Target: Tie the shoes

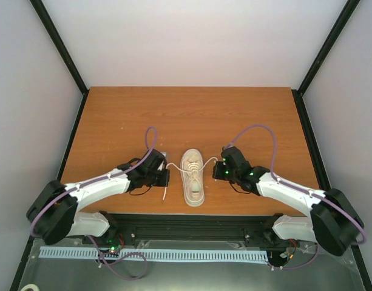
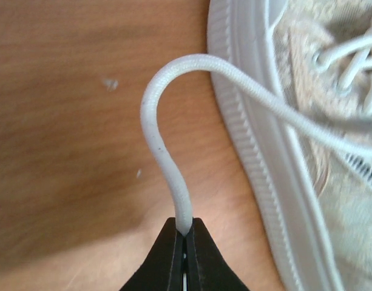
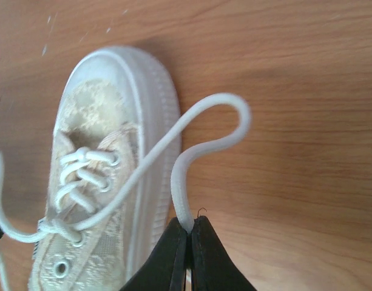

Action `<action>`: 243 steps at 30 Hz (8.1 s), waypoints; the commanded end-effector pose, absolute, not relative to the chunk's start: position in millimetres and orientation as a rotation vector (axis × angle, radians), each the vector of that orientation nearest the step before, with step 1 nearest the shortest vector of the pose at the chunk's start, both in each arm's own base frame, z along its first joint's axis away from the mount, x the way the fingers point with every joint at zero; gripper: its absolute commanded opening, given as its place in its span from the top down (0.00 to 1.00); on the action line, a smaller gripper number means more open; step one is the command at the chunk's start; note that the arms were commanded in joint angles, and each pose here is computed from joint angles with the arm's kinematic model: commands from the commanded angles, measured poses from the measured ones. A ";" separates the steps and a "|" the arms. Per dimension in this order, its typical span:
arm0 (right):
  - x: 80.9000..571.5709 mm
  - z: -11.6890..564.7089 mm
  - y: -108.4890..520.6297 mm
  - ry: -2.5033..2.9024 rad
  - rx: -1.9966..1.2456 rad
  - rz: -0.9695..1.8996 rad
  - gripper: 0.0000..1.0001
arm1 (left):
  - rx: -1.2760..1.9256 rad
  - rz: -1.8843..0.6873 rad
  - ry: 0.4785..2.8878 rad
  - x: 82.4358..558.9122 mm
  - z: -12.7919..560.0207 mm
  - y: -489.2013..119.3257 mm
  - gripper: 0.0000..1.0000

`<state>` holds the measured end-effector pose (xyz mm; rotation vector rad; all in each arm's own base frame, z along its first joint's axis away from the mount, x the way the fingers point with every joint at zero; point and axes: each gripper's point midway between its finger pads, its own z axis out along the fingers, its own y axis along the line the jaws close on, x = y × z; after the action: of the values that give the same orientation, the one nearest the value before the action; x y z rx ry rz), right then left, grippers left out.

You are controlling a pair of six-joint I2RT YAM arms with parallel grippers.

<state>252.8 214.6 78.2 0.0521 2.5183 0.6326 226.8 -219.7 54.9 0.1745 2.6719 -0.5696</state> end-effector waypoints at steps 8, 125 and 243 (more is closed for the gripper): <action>240.8 82.9 163.7 2.482 0.132 0.529 0.97 | 0.097 -0.585 2.681 174.1 89.2 -172.1 0.18; 215.0 147.4 268.2 2.058 -0.613 0.977 0.22 | 0.773 -1.034 2.073 227.2 127.1 -322.4 0.99; 240.6 114.4 290.0 1.907 -0.816 0.502 0.97 | -0.130 -0.734 2.497 303.1 48.6 -233.5 0.61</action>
<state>238.4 284.6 106.2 -0.8347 1.9379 0.4744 282.1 -219.2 27.0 -0.0702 2.5947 -0.6326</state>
